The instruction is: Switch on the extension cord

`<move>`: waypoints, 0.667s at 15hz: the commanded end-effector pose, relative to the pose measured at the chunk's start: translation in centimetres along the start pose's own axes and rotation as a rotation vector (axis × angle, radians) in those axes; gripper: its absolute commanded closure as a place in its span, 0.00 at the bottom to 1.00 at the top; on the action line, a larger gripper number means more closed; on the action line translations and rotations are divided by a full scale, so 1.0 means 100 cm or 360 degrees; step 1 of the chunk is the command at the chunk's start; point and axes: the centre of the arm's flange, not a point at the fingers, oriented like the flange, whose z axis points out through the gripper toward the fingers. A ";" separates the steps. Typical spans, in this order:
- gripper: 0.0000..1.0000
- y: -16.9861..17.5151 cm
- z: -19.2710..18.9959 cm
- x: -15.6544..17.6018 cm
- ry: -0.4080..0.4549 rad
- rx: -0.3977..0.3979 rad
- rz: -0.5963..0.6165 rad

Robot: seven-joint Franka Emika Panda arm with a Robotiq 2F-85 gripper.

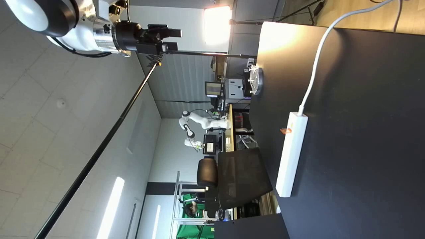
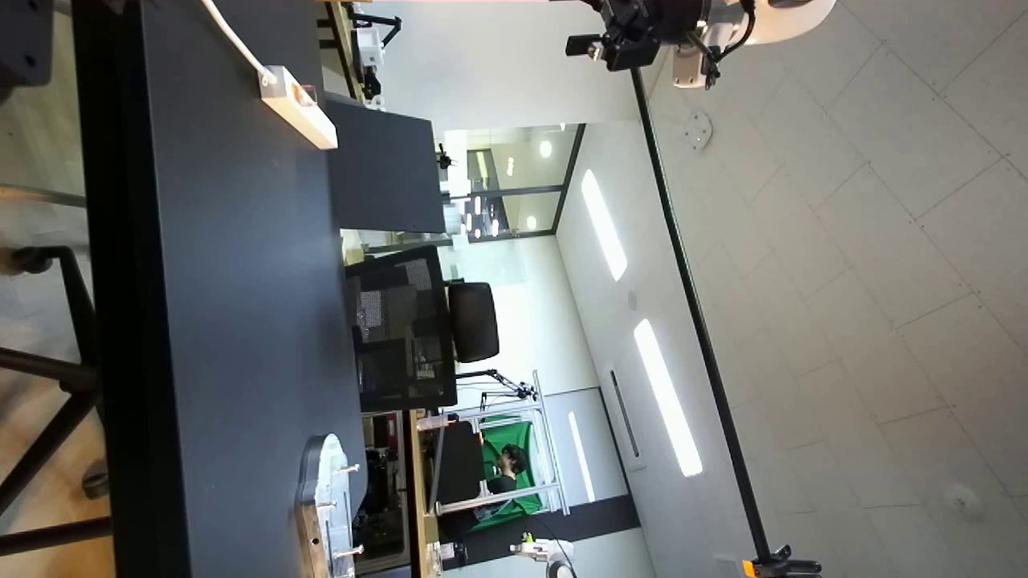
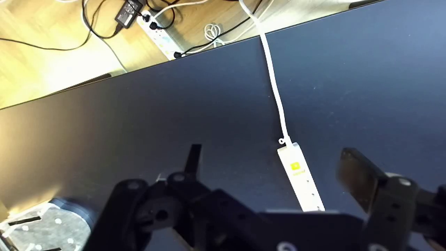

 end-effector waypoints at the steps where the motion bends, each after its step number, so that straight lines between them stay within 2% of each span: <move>1: 0.00 0.000 0.000 0.000 0.0000 0.0000 0.0000; 8: 0.00 0.000 0.000 0.000 0.0000 0.0000 0.0000; 10: 0.00 -0.012 0.013 0.013 0.0030 0.0050 -0.0086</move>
